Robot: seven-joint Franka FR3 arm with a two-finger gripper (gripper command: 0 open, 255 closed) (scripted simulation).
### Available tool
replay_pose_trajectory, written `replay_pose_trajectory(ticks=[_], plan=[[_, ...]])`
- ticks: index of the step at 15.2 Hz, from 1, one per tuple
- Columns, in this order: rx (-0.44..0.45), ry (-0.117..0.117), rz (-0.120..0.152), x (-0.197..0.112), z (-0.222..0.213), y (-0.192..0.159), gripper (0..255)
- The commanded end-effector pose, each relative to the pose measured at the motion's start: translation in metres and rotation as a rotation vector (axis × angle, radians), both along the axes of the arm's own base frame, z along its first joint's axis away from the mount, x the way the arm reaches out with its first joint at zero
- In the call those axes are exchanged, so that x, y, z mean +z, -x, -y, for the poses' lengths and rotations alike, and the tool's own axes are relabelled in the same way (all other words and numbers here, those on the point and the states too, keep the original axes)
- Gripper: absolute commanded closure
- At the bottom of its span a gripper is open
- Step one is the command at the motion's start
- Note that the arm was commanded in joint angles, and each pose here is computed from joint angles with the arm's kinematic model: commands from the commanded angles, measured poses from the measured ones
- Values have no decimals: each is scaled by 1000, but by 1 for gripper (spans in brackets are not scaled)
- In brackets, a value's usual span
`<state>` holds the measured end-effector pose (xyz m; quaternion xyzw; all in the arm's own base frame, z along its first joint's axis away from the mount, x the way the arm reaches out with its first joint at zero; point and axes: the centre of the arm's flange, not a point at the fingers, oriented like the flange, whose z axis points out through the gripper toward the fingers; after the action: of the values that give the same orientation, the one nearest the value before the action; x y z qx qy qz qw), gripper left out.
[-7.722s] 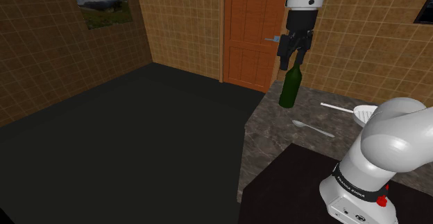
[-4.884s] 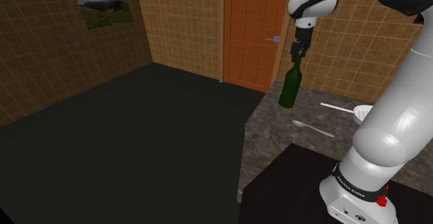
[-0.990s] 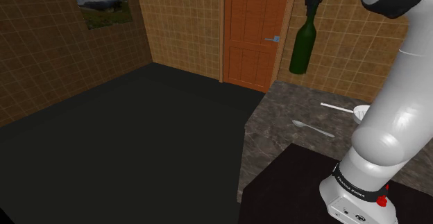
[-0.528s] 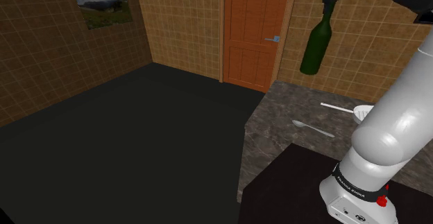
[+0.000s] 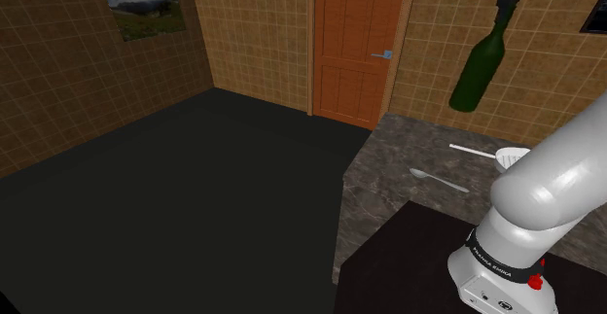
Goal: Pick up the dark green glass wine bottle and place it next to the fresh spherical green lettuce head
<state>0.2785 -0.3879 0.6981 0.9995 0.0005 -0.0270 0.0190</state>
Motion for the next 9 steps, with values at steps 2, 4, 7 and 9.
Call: replay_pose_trajectory(ticks=[2,4,7,9], plan=[[1,0,0,-1,10,37,255],[1,0,0,-1,16,62,255],[1,0,0,-1,26,101,255],[1,0,0,0,32,126,255]])
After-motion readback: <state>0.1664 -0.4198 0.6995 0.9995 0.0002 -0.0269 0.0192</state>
